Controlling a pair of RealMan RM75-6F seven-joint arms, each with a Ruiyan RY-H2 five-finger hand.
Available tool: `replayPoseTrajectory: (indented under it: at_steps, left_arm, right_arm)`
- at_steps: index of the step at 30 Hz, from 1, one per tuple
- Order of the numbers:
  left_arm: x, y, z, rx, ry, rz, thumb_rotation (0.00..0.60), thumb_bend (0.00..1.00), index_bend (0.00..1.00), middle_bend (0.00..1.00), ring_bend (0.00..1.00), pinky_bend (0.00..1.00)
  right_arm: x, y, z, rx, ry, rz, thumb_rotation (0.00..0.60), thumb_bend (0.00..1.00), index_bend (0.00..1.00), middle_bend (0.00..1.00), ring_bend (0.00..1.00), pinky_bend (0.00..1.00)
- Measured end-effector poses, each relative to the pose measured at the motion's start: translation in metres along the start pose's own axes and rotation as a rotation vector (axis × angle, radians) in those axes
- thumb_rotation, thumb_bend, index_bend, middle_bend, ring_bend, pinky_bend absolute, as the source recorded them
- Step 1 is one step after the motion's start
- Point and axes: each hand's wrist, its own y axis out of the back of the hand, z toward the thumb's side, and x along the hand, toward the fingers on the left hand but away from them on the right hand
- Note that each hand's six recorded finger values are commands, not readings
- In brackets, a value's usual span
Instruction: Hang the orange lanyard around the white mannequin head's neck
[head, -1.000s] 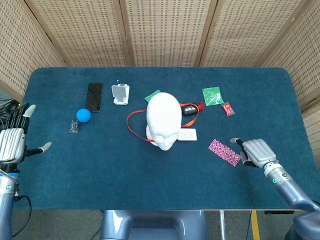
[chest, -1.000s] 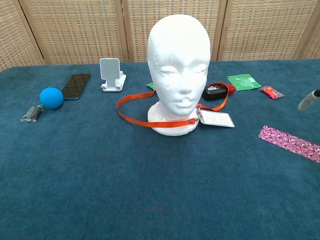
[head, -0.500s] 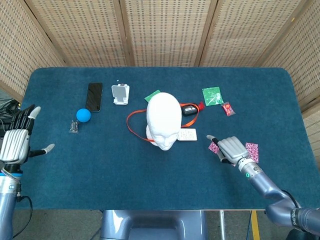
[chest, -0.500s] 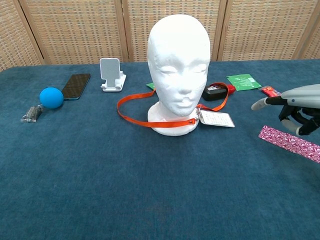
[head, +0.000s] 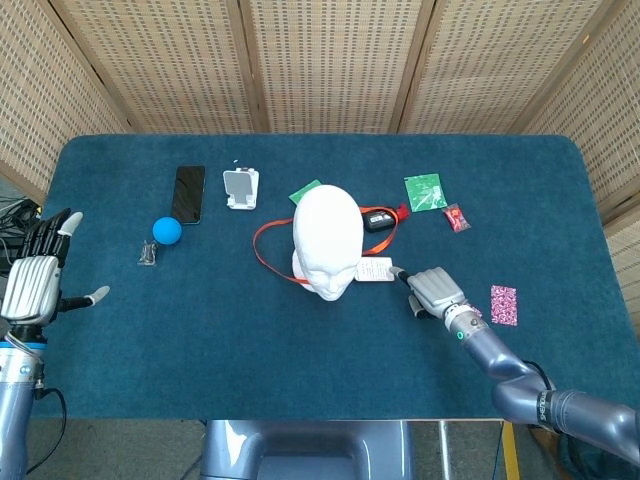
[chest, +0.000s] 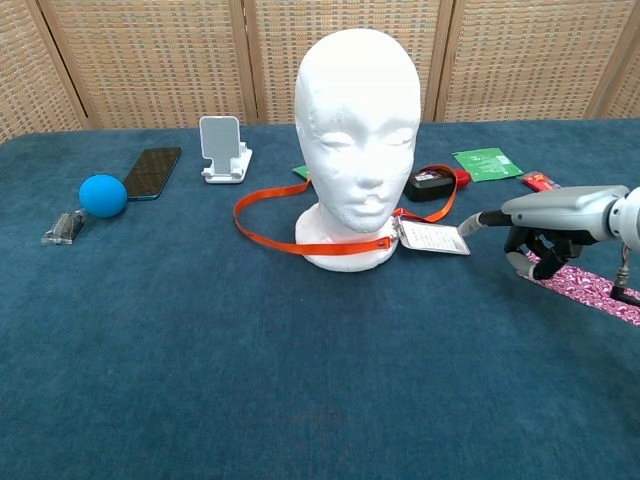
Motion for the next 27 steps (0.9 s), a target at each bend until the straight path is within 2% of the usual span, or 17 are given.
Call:
replayPoseTrajectory:
  at_steps: [9, 14, 22, 27]
  left_arm:
    - [0.003, -0.002, -0.003, 0.0, 0.01, -0.006, 0.6, 0.0, 0.0, 0.0, 0.0, 0.0]
    - [0.004, -0.003, -0.004, 0.0, 0.014, -0.009, 0.6, 0.0, 0.0, 0.0, 0.0, 0.0]
    - [0.004, -0.004, -0.004, -0.002, 0.015, -0.013, 0.6, 0.0, 0.0, 0.0, 0.0, 0.0]
    - [0.004, -0.005, -0.003, -0.003, 0.013, -0.017, 0.6, 0.0, 0.0, 0.0, 0.0, 0.0]
  right_arm:
    - [-0.012, -0.004, 0.009, 0.007, 0.005, 0.015, 0.6, 0.86, 0.09, 0.73, 0.74, 0.96]
    - [-0.013, -0.008, 0.009, 0.027, 0.006, 0.041, 0.6, 0.86, 0.15, 0.73, 0.74, 0.96]
    - [-0.002, -0.011, 0.004, 0.054, 0.004, 0.091, 0.6, 0.86, 0.19, 0.73, 0.74, 0.96]
    - [0.008, -0.015, 0.01, 0.076, 0.033, 0.112, 0.6, 0.86, 0.2, 0.73, 0.74, 0.96]
